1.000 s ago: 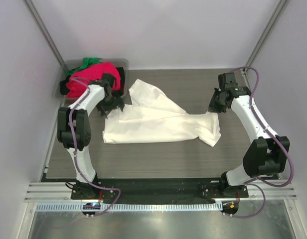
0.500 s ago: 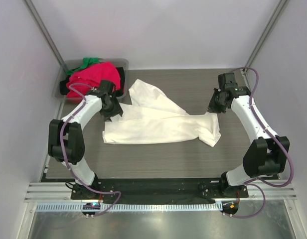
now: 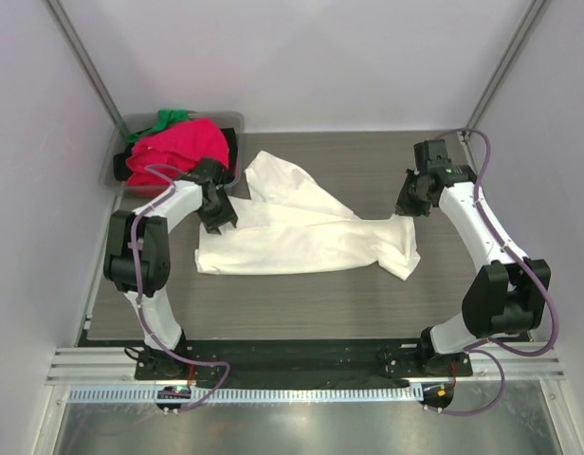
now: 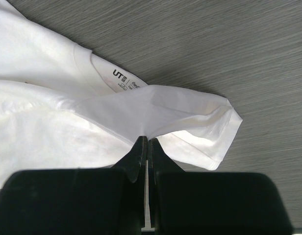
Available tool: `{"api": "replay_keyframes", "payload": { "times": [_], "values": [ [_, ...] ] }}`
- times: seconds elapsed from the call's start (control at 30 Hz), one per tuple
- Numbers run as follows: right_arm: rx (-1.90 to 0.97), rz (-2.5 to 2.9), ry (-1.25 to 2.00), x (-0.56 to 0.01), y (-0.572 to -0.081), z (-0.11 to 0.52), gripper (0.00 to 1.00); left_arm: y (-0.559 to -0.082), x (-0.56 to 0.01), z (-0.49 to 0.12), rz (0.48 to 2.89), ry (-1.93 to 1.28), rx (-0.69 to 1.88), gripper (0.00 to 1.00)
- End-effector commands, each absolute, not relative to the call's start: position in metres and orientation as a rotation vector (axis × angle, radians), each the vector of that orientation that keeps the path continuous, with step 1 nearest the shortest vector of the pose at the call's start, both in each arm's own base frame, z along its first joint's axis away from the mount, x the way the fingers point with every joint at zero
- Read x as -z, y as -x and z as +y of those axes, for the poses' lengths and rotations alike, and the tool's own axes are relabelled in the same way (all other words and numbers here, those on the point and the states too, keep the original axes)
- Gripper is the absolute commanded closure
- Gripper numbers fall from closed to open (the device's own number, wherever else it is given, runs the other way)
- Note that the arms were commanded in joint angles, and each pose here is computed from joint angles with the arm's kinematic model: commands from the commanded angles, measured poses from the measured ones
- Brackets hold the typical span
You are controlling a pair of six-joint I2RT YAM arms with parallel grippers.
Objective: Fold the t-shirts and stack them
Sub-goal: Flatten the tshirt out
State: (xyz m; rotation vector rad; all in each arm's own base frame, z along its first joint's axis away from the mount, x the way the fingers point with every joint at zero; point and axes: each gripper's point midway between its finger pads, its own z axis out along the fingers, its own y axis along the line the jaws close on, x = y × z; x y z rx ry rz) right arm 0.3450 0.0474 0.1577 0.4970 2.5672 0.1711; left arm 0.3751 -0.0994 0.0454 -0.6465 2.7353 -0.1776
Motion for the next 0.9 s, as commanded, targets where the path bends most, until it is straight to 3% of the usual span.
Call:
{"api": "replay_keyframes", "payload": {
  "times": [0.0,0.27,0.47,0.53,0.63,0.87],
  "values": [
    [-0.162,2.544,-0.468,-0.162,-0.348,0.045,0.99,-0.389,-0.046,-0.108,2.701,0.651,0.229,0.52],
    [-0.146,2.556,-0.469,-0.155,-0.35,0.044,0.98,-0.393,-0.034,-0.11,2.718,0.653,0.222,0.59],
    [-0.145,2.557,-0.461,-0.155,-0.35,0.044,0.99,-0.401,-0.041,-0.114,2.698,0.648,0.235,0.71],
    [-0.147,2.55,-0.46,-0.158,-0.35,0.044,0.99,-0.406,-0.046,-0.115,2.686,0.643,0.242,0.79],
    [-0.15,2.536,-0.461,-0.163,-0.35,0.044,0.99,-0.41,-0.059,-0.115,2.666,0.64,0.254,1.0],
    [-0.157,2.478,-0.463,-0.196,-0.344,0.041,0.99,-0.401,-0.132,-0.114,2.568,0.617,0.309,1.0]
  ]
}}
